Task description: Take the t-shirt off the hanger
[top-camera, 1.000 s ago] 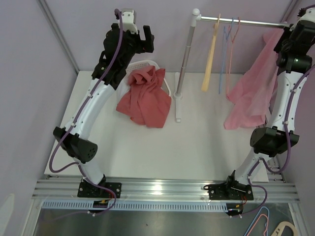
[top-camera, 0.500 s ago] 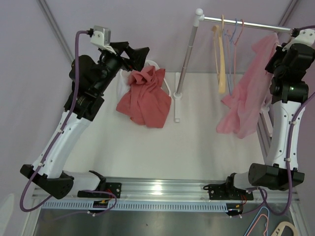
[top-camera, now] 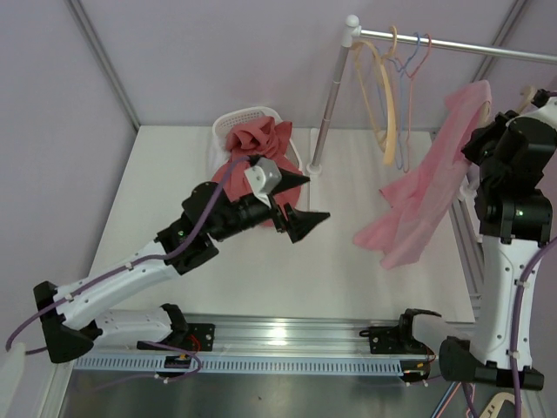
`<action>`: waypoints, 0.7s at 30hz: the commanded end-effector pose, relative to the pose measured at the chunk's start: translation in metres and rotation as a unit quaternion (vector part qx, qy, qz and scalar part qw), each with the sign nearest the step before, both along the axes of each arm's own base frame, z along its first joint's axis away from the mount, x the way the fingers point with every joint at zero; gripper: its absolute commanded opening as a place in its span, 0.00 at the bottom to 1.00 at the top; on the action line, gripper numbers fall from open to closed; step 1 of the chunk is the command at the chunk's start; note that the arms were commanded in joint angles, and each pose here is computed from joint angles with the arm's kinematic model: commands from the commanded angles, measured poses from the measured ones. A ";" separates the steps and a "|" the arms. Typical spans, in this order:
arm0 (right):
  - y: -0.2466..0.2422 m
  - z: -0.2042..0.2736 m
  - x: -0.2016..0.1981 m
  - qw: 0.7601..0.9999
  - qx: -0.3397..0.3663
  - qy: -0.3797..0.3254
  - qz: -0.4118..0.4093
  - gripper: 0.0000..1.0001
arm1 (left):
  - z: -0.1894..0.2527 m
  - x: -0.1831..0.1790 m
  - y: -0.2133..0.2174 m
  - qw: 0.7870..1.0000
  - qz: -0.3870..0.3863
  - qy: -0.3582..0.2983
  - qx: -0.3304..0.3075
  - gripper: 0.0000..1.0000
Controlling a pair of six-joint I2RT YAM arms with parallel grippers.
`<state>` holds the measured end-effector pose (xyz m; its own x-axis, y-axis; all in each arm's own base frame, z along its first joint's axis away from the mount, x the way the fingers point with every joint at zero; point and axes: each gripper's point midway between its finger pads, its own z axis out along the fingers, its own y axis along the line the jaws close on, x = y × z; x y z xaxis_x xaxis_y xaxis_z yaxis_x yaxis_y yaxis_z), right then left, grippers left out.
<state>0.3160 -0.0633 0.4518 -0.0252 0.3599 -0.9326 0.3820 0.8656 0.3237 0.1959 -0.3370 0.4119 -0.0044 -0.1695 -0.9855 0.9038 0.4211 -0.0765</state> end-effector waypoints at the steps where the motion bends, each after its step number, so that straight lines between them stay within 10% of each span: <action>1: 0.015 0.016 -0.021 0.999 0.030 -0.040 0.016 0.00 | 0.003 -0.045 -0.035 0.992 -0.108 -0.060 -0.008 0.99; 21: 0.042 0.013 -0.036 0.996 0.027 -0.027 0.078 0.00 | -0.010 -0.100 -0.172 0.957 -0.287 0.039 -0.017 0.99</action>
